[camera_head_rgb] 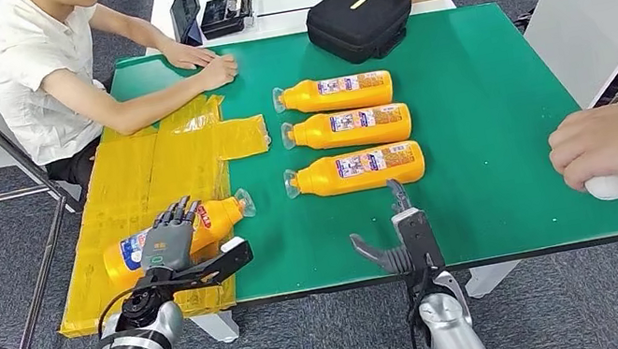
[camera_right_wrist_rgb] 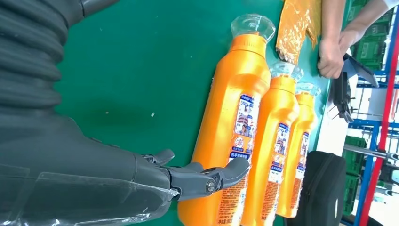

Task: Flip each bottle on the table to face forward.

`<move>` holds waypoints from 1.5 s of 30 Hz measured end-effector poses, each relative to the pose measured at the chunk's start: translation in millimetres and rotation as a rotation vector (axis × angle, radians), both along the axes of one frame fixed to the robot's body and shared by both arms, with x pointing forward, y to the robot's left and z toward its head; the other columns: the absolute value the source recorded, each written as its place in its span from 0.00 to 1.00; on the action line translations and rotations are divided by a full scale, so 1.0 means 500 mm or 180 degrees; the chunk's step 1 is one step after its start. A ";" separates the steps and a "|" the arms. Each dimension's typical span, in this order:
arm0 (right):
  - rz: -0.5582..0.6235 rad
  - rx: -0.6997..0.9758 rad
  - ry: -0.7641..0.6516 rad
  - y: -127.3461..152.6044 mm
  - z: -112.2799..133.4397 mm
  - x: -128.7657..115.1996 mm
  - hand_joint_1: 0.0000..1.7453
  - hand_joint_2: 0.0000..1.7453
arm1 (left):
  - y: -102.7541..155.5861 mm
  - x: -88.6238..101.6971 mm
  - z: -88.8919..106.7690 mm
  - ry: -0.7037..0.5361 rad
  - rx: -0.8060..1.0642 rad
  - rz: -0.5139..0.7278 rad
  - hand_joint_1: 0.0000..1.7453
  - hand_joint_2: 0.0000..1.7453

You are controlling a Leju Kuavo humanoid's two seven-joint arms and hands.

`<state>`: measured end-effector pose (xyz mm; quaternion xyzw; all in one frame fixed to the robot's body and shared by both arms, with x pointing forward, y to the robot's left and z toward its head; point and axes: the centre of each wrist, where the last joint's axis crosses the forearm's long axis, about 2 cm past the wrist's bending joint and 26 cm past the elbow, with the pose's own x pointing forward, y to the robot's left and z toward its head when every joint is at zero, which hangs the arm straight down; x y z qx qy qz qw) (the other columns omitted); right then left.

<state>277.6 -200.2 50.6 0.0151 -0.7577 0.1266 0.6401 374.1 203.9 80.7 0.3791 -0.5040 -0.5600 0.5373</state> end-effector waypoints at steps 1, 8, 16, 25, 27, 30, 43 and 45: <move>0.0006 0.0003 -0.0004 0.001 0.000 0.002 0.00 1.00 | 0.002 0.003 0.001 0.0089 -0.0019 0.0003 0.00 1.00; 0.0046 0.0007 -0.0019 0.004 -0.001 0.016 0.00 1.00 | 0.015 0.015 0.001 0.0513 -0.0061 0.0036 0.00 1.00; 0.0024 -0.0017 -0.0008 0.002 -0.008 0.018 0.00 1.00 | 0.016 0.008 -0.008 0.0213 -0.0117 -0.0052 0.00 1.00; -0.0001 -0.0052 0.0038 -0.001 -0.018 0.006 0.00 1.00 | -0.019 -0.013 -0.009 -0.0137 -0.0310 -0.0185 0.00 1.00; -0.0004 -0.0060 0.0041 -0.001 -0.019 0.005 0.00 1.00 | -0.022 -0.015 -0.008 -0.0187 -0.0336 -0.0190 0.00 1.00; -0.0011 -0.0079 0.0054 -0.001 -0.019 0.004 0.00 1.00 | -0.032 -0.024 -0.005 -0.0424 -0.0432 -0.0212 0.00 1.00; -0.0077 -0.0237 0.0091 -0.004 -0.011 -0.018 0.00 1.00 | -0.129 -0.089 0.123 -0.2228 -0.0569 -0.0372 0.00 1.00; -0.0087 -0.0260 0.0073 -0.005 -0.007 -0.017 0.00 1.00 | -0.140 -0.097 0.144 -0.2421 -0.0595 -0.0429 0.00 1.00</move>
